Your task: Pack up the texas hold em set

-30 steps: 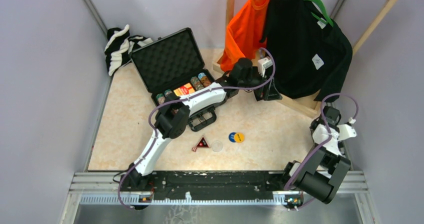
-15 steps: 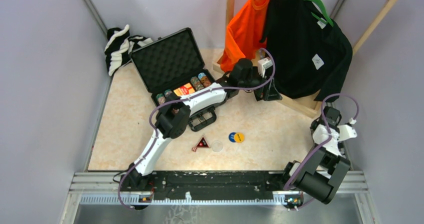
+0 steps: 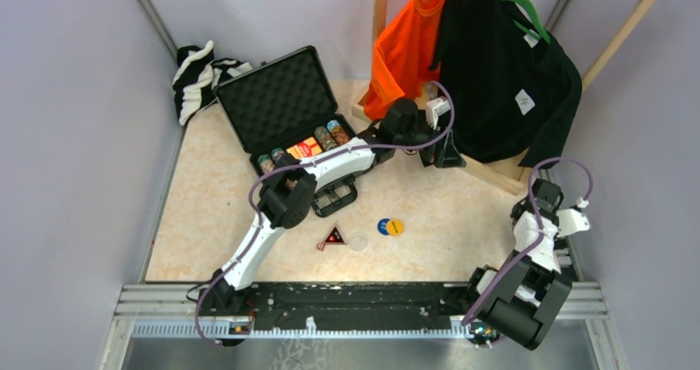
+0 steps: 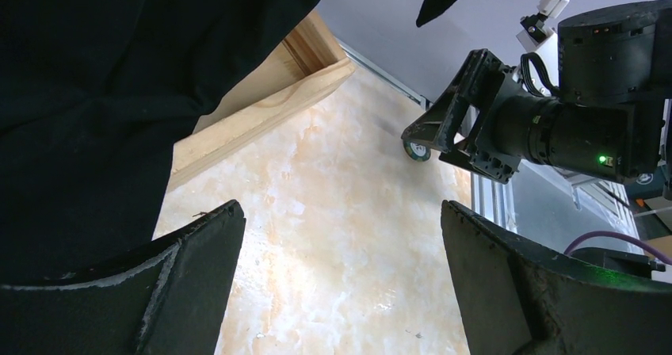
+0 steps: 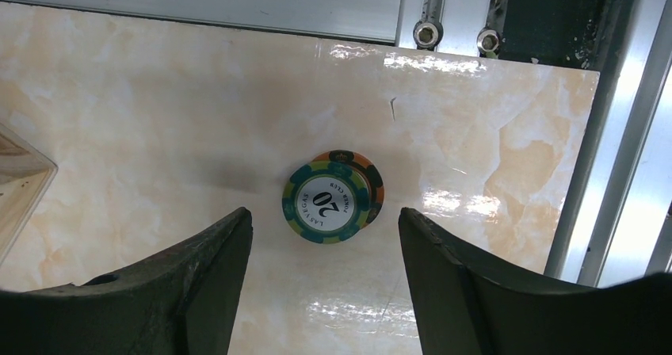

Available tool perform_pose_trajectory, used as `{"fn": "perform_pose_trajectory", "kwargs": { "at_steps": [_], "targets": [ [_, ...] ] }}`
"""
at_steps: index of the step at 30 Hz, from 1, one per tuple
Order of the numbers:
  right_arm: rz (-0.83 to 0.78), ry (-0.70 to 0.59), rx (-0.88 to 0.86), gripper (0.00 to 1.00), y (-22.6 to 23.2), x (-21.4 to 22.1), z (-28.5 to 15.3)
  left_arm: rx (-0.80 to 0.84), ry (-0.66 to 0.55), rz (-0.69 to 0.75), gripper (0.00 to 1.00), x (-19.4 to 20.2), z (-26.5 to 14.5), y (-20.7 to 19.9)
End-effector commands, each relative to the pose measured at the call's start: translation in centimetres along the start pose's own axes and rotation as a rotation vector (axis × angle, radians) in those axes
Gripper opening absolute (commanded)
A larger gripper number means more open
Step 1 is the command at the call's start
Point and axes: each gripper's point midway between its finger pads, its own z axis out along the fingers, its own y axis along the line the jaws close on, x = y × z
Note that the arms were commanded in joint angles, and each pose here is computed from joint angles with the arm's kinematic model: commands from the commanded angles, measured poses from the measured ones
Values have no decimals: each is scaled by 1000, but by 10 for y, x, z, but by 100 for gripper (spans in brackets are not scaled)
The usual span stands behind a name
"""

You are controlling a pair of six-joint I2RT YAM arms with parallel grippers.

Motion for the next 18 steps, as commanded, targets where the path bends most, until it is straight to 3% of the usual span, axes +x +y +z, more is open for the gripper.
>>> {"fn": "perform_pose_trajectory", "kwargs": {
  "at_steps": [1,13,18],
  "targets": [
    [10,-12,14,68,-4,-3,2,40,-29,28,98,-11,5,-11],
    [11,5,54,68,-9,0,10,38,-26,27,98,-9,6,-10],
    [10,10,67,60,-12,2,11,39,-29,27,98,-9,6,-10]
  ]
}}
